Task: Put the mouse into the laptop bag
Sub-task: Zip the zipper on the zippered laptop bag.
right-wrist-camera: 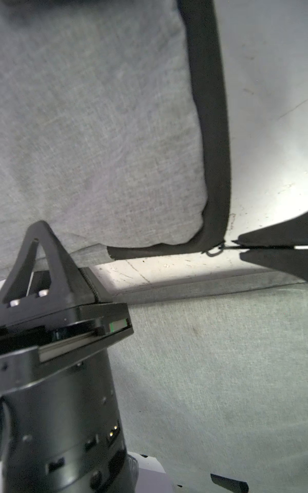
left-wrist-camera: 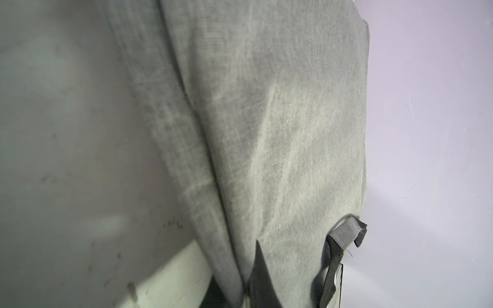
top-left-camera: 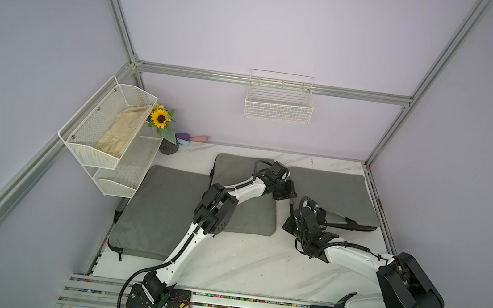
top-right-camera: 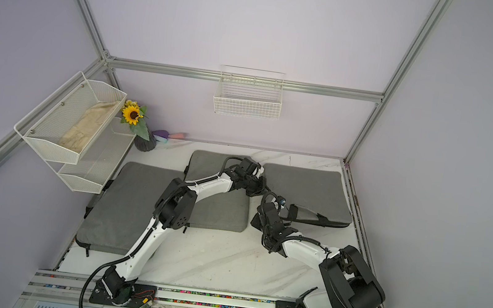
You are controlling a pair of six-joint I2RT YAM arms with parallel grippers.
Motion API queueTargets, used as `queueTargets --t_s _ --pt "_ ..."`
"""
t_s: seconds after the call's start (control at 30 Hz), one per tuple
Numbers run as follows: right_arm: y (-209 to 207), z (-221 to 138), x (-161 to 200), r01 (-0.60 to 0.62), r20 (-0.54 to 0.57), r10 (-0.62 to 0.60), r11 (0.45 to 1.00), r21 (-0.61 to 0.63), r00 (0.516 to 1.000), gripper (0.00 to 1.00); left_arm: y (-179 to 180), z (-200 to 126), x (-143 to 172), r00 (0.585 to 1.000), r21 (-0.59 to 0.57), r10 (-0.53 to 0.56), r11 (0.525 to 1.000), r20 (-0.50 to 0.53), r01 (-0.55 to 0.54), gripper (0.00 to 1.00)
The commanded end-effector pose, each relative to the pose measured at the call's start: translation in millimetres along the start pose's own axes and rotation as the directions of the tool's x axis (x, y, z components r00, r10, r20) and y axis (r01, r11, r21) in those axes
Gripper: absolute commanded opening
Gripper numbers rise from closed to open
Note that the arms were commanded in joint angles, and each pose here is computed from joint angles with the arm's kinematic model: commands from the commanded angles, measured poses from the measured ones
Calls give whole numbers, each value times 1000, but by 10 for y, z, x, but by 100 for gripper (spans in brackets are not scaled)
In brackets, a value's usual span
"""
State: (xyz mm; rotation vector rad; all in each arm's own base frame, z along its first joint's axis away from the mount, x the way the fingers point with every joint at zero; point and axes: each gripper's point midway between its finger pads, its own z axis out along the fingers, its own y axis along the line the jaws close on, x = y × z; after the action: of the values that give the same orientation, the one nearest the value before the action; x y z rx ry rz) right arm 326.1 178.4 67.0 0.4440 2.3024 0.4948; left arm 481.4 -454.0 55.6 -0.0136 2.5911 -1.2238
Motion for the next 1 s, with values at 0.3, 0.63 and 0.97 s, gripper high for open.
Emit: queueTargets --t_s 0.3,0.63,0.97 --pt "486 278 378 63 -158 -81 991 -117 984 0 60 -928 -321 974 -30 -23 999 226 30 69" --pt "505 33 -57 103 -29 -108 985 -139 994 0 -191 -1096 461 984 76 -40 997 176 27 80" --pt "387 -258 -241 109 29 -106 968 -226 994 0 -285 -852 838 992 118 -85 990 90 75 79"
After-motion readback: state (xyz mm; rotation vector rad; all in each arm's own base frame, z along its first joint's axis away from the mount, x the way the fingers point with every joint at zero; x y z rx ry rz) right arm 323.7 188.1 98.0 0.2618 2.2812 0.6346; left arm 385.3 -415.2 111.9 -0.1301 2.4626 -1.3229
